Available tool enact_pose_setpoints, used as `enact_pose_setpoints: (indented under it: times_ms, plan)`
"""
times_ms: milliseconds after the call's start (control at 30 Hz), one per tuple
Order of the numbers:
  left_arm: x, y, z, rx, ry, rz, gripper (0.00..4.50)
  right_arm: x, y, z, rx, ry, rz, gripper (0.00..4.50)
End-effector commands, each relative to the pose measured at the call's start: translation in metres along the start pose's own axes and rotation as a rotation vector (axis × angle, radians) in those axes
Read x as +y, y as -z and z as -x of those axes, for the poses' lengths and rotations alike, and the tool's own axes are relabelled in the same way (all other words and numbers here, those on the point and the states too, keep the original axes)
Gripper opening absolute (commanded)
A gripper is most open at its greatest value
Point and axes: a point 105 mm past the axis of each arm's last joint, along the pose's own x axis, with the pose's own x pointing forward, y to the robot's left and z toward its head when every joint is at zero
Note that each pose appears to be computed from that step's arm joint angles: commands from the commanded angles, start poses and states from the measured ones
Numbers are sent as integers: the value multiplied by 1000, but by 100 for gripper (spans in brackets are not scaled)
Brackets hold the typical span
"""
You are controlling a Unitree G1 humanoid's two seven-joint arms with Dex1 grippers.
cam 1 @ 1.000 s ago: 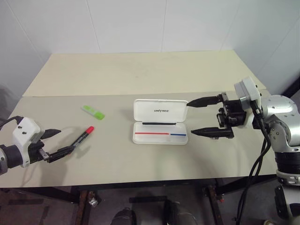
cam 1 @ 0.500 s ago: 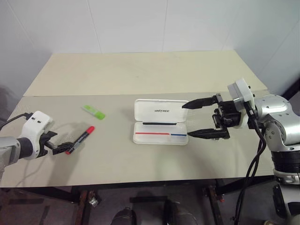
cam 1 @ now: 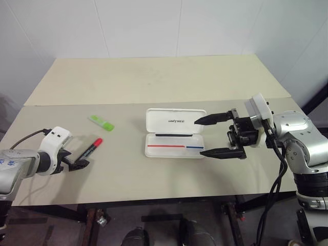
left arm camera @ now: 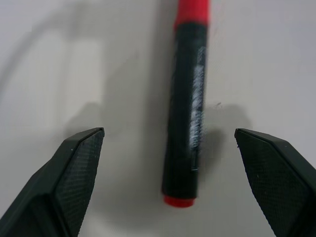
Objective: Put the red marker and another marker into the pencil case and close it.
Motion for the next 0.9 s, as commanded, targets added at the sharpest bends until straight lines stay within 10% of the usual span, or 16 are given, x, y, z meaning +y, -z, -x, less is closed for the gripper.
enact_pose_setpoints:
  times_ms: [33,267,667,900]
  plan:
    - [3,-9,-2,-21,-15,-7,450,4,-13,0,-33,2,47,448]
    - [-2,-3,-12,-1,41,32,431,5,-17,-3,-46,16,62,450]
    - [-6,-1,-9,15,75,16,72,4,-20,-4,-47,28,74,450]
    - [-27,-20,2,-71,177,-68,58,2,-16,-4,-44,30,66,450]
